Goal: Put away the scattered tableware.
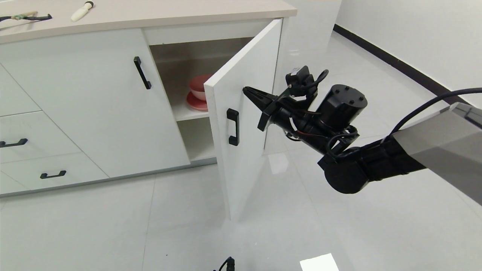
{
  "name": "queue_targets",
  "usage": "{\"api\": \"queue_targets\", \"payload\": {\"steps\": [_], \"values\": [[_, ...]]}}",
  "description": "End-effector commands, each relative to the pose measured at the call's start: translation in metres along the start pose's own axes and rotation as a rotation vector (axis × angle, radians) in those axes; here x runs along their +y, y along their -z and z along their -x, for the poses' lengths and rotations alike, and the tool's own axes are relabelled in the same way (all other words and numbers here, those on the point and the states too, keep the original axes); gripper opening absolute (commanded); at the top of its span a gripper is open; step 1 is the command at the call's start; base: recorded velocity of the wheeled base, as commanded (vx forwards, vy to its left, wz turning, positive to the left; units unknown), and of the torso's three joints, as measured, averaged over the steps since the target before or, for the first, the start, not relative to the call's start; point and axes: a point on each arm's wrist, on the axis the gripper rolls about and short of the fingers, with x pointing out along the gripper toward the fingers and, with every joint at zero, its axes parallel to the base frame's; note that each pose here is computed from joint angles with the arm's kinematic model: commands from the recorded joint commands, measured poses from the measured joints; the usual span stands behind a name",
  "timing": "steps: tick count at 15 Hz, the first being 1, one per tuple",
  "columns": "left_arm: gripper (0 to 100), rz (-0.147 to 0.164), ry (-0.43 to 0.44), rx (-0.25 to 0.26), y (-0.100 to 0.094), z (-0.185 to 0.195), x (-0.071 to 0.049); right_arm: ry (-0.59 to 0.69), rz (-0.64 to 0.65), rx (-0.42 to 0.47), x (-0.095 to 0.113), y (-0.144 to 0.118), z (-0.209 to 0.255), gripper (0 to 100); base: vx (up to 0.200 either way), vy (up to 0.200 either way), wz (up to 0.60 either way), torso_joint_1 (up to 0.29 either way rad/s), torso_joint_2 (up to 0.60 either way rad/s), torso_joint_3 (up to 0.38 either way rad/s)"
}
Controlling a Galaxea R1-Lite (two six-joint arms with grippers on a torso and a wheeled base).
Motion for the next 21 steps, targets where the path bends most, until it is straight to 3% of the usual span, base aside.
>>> {"api": "queue_targets", "payload": {"steps": [1,5,8,21], "values": [[100,0.000,0.000,0.001,0.0000,-0.0001,0.0000,0.000,-0.003,0.009,-0.0010,0.0094,-0.0029,0,0.000,0.000,0.00,0.000,0.00,0.000],[100,-0.004,-0.002,0.003,0.0001,-0.0001,0.0001,0.001,0.002,-0.002,-0.0010,0.0150,-0.0037,0,0.000,0.050,0.00,0.001,0.00,-0.001],[100,-0.061,-0.040,0.037,0.0033,-0.0001,0.0008,0.001,0.003,-0.005,-0.0013,0.0151,-0.0046,0,0.000,0.200,0.00,-0.001,0.00,0.007],[100,-0.050,-0.046,0.042,0.0038,0.0000,0.0009,-0.003,0.006,-0.022,0.0021,0.0104,-0.0042,0,0.000,0.015,0.00,0.000,0.00,0.000]]}}
